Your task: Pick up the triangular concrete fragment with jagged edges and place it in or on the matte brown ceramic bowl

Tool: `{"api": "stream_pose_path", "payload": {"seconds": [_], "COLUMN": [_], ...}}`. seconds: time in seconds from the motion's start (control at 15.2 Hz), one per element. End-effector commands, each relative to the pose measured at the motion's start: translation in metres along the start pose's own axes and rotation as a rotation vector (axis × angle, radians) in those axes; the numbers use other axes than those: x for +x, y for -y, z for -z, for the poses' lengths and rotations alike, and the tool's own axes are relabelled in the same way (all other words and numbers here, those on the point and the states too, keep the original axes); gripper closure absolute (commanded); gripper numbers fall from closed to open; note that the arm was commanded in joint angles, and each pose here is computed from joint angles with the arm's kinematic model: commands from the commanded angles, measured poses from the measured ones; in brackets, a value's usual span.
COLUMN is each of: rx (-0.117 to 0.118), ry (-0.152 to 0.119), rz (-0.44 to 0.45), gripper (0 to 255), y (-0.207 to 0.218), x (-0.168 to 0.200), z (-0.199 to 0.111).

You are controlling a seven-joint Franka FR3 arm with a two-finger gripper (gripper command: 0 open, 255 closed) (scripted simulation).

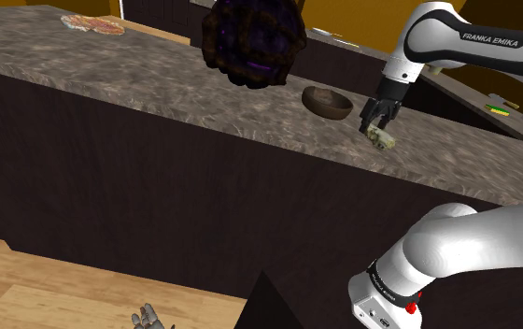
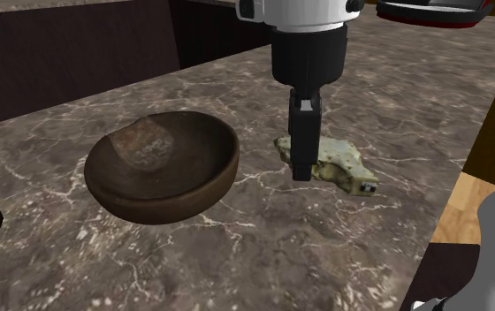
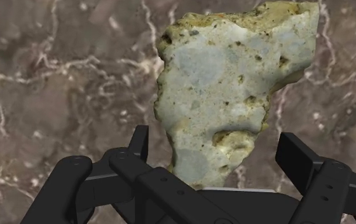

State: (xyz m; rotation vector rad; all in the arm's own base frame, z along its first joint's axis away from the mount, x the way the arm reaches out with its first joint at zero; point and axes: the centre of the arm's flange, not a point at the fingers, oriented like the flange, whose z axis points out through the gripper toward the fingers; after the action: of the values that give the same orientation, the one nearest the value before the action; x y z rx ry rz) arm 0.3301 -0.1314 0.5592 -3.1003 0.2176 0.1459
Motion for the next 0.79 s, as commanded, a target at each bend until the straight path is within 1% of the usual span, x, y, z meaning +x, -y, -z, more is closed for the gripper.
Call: {"api": "stream_pose_path", "payload": {"seconds": [0.0, 0.13, 0.2, 0.73], "rx": [0.0, 0.0, 0.0, 0.0], "ry": [0.0, 0.0, 0.0, 0.0], "rz": [0.0, 0.0, 0.0, 0.0], "gripper": [0, 0, 255, 255], "y": [0.0, 0.0, 0.0, 0.0001], "x": [-0.0001, -0.0001, -0.0001, -0.0002], "z": [-0.0003, -0.0003, -0.0003, -0.0001]}}
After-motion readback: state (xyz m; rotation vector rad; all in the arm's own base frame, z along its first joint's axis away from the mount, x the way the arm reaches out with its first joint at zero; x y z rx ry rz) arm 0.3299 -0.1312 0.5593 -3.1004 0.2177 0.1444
